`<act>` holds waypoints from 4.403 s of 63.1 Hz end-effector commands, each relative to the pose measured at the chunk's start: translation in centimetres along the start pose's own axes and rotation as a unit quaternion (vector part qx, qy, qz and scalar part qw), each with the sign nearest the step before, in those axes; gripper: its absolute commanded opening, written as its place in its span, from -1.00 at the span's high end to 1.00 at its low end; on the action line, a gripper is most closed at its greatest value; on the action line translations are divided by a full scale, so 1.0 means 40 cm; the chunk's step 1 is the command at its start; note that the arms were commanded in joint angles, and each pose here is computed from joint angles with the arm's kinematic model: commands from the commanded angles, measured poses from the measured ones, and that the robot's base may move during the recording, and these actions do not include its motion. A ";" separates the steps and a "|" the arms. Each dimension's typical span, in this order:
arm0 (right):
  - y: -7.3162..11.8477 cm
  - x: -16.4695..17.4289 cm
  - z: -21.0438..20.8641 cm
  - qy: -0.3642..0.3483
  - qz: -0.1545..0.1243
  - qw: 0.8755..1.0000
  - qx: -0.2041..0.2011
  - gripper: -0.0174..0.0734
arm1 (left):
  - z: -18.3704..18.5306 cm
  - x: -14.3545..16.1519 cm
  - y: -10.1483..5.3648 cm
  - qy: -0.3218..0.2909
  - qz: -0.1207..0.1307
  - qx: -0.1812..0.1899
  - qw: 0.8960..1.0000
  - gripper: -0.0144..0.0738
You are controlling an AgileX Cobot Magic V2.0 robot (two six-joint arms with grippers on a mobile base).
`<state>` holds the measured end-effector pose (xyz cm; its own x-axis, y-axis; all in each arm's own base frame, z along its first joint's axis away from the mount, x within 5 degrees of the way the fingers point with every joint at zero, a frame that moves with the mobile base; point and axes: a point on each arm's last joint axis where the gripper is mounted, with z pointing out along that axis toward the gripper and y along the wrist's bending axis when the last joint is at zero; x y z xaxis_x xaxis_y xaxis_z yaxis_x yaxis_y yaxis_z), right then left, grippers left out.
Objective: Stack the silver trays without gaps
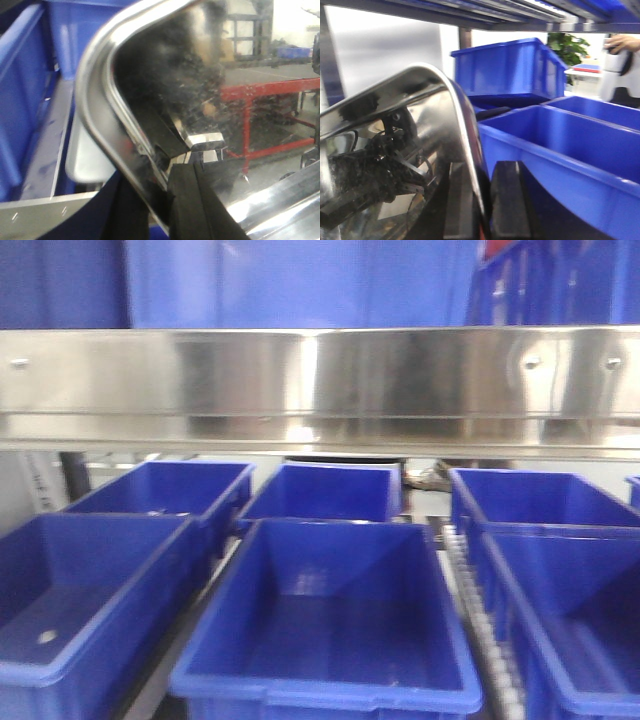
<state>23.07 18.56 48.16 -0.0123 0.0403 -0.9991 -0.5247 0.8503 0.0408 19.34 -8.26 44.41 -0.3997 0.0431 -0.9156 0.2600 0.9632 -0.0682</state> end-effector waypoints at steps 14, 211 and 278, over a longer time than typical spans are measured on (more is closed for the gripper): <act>0.063 -0.030 -0.001 -0.083 0.030 0.990 -0.106 0.79 | -0.040 -0.108 -0.050 -0.232 -0.001 0.098 0.968 0.71; 0.011 0.305 0.153 0.308 0.068 0.942 0.116 0.79 | 0.244 0.057 0.125 0.120 -0.022 -0.112 0.986 0.71; 0.012 0.307 0.169 0.290 0.057 0.950 0.105 0.79 | 0.254 0.094 0.155 0.196 0.009 -0.160 0.967 0.63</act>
<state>28.49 23.33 35.05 -0.6094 -0.0723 -0.7895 -0.2818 0.9506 0.1305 28.24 -5.78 36.34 -0.7182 0.0504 -0.6940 0.0217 0.9985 0.0500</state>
